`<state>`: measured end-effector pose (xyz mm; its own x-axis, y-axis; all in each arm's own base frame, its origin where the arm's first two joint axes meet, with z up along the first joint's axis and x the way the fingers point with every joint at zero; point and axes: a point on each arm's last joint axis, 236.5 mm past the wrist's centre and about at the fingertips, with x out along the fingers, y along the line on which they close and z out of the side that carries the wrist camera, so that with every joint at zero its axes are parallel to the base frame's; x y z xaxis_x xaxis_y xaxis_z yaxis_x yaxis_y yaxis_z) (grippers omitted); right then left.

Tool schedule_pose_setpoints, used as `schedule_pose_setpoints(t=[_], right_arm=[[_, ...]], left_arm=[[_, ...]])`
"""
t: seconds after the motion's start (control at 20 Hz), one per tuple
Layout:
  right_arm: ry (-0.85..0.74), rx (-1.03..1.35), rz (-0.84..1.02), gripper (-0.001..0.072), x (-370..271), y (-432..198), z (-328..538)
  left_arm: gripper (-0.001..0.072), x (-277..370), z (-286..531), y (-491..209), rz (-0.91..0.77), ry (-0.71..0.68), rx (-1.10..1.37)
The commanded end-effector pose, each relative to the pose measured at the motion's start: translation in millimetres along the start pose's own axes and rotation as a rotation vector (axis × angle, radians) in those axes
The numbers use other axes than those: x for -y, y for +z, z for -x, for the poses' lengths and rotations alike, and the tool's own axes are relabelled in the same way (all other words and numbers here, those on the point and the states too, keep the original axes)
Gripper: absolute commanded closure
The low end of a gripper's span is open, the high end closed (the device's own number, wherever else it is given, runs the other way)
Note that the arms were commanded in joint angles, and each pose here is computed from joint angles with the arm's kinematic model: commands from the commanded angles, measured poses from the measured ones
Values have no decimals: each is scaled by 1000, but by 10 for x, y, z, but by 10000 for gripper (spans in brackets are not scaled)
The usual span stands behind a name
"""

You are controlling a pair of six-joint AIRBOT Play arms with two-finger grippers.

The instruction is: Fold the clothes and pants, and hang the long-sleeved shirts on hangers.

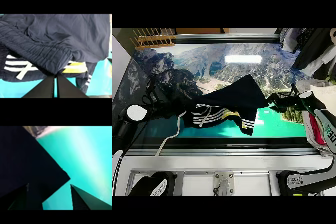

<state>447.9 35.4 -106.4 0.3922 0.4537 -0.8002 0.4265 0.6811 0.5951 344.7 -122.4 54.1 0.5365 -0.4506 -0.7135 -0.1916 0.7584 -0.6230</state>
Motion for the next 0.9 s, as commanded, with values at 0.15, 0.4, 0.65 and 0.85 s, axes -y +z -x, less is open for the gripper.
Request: schedule_pose_setpoints(t=[0.15,0.4,0.65,0.85], right_arm=[[19,85,22,432,-214,94,-178],[52,162,182,714,-532,355,131],[81,443,597,715,-1783,896,1907],[185,816,814,715,-2866,664,3794]], left_arm=[[703,-1,6,5,0,0,1],[703,31,63,102,-36,11,27],[703,896,935,816,-256,-57,228],[703,1744,2030,1047,-417,-180,413]])
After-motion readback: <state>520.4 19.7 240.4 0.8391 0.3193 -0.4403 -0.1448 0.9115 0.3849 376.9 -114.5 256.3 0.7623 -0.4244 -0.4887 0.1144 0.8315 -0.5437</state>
